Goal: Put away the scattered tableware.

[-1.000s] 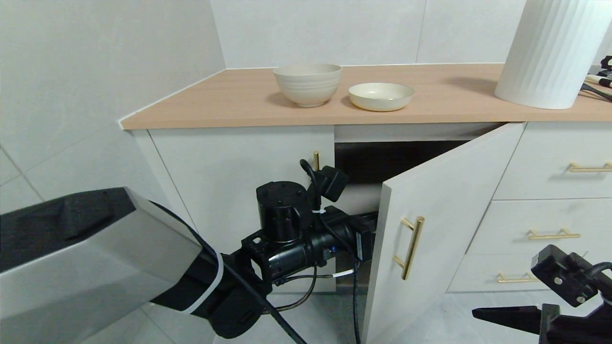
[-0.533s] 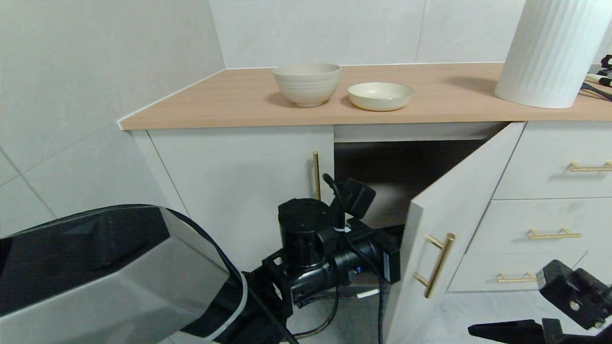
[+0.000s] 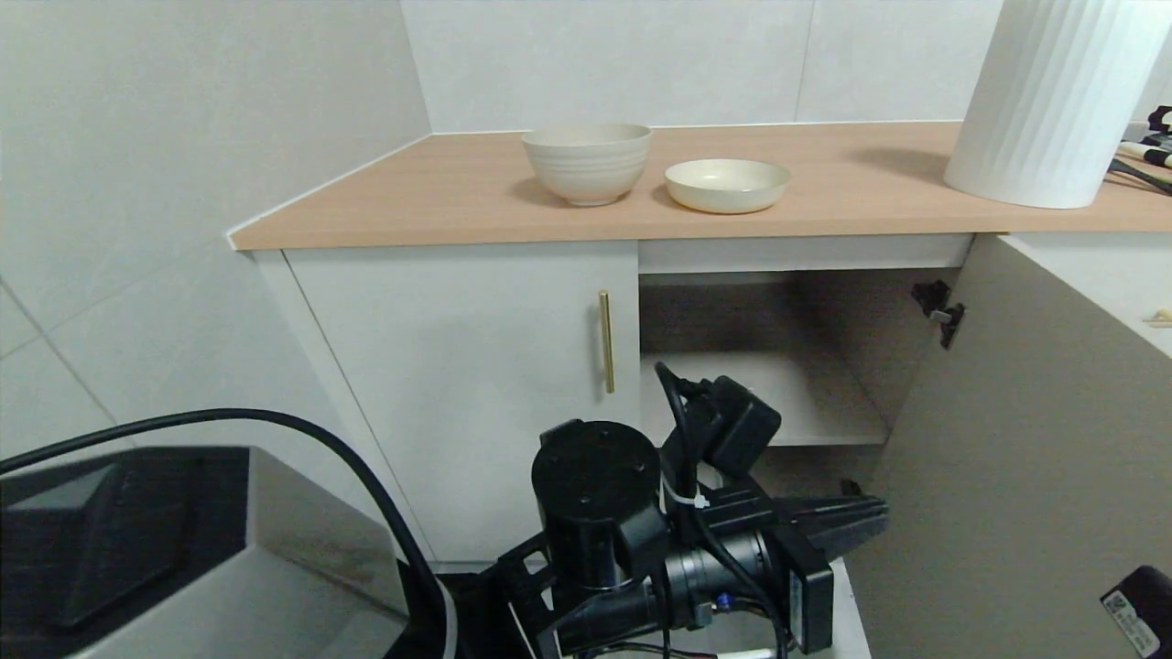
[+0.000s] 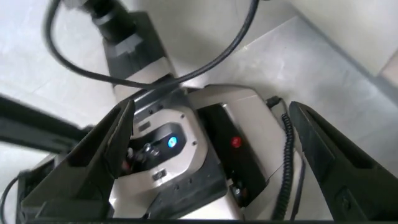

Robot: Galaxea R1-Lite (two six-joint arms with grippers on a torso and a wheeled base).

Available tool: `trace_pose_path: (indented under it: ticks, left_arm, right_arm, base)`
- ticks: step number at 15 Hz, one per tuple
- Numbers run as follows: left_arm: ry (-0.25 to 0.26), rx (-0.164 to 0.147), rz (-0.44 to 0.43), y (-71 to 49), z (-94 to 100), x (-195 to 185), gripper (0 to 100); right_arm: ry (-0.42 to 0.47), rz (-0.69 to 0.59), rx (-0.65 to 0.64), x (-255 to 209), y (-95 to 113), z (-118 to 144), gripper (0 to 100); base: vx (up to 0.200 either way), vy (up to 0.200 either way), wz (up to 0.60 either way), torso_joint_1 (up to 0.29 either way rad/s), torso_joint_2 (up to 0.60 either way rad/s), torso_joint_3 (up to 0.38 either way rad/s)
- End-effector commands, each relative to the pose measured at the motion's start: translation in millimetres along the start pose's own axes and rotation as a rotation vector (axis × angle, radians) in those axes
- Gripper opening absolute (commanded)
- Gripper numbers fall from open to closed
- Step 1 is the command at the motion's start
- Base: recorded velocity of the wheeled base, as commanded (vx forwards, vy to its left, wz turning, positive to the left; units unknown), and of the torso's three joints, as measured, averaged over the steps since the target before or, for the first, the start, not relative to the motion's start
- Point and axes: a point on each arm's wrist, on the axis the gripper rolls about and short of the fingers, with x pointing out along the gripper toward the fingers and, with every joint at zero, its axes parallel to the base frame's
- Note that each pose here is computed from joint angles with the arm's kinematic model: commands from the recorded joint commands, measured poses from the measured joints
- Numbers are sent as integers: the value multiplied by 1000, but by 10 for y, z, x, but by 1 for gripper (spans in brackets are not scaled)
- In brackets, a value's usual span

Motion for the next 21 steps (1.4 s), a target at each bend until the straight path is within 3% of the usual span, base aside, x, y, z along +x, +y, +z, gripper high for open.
trace_pose_path:
  ticks: [1, 2, 3, 5, 6, 7, 11, 12, 17, 18, 19, 21]
  left_arm:
    - [-7, -1, 49, 154, 26, -57, 0]
    - [-2, 6, 94, 266, 60, -148, 0]
    - [31, 43, 155, 339, 148, -314, 0]
    - [84, 102, 318, 386, 336, -596, 0]
    - [87, 112, 379, 390, 389, -667, 0]
    - [71, 122, 475, 403, 530, -846, 0]
    - [-2, 132, 598, 391, 791, -1382, 0]
    - [-5, 129, 623, 341, 825, -1513, 100]
    - [-31, 105, 758, 62, 954, -2128, 100]
    - [-3, 68, 801, -139, 1015, -2304, 100]
    - [26, 43, 807, -261, 1092, -2371, 100]
    - [62, 20, 813, -338, 1127, -2420, 100]
  right_arm:
    - [-14, -16, 2, -3, -12, 34, 100]
    - [-28, -66, 21, 17, -67, 113, 100]
    - [-38, -138, 56, 51, -156, 186, 100]
    - [-63, -185, 154, 81, -204, 279, 100]
    - [-70, -191, 171, 79, -206, 292, 100]
    - [-80, -212, 175, 90, -216, 335, 100]
    - [-78, -356, 178, 239, -334, 465, 100]
    - [-89, -357, 158, 278, -355, 547, 100]
    - [-175, -412, 120, 440, -568, 1056, 100]
    - [-179, -447, 131, 487, -669, 1131, 100]
    - [-175, -478, 143, 517, -739, 1155, 100]
    - [-172, -539, 150, 522, -763, 1135, 100]
  base:
    - [0, 0, 0, 0, 0, 0]
    - [0, 0, 0, 0, 0, 0]
    - [0, 0, 0, 0, 0, 0]
    - [0, 0, 0, 0, 0, 0]
    - [0, 0, 0, 0, 0, 0]
    - [0, 0, 0, 0, 0, 0]
    - [0, 0, 0, 0, 0, 0]
    - [0, 0, 0, 0, 0, 0]
    - [0, 0, 0, 0, 0, 0]
    - [0, 0, 0, 0, 0, 0]
    - [0, 0, 0, 0, 0, 0]
    - [0, 0, 0, 0, 0, 0]
